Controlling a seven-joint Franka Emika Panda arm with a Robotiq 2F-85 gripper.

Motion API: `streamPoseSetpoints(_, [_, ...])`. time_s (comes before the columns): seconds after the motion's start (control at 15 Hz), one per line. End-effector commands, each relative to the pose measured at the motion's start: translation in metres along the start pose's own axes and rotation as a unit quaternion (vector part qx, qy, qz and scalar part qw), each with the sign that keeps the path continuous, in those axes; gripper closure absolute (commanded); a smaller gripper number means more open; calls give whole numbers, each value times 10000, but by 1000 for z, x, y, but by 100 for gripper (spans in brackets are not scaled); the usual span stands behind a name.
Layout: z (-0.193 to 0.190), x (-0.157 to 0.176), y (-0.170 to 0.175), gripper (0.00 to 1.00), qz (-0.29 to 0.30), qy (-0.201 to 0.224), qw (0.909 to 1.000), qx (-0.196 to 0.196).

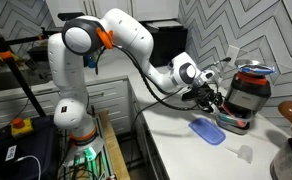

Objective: Remove the clear bowl from the coffeemaker and place it on the left side of the counter

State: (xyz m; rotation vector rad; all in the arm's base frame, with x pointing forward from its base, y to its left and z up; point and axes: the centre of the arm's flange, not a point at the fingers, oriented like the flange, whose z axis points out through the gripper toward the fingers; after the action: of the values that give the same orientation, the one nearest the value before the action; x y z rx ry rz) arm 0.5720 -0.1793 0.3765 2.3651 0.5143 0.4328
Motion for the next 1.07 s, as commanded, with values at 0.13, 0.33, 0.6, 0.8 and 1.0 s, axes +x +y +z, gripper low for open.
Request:
streamPoseSetpoints(0.13, [-7, -5, 1, 99, -24, -42, 10000, 11])
streamPoseSetpoints(0.33, [-34, -11, -6, 100, -139, 22, 9998, 111])
streamPoseSetpoints(0.6, [-74, -35, -42, 98, -1077, 420, 9904, 757])
streamPoseSetpoints(0.8, [-105, -66, -59, 98, -1716, 767, 9770, 1011])
streamPoseSetpoints(1.0, [-129, -77, -81, 98, -2325, 1290, 9567, 1182])
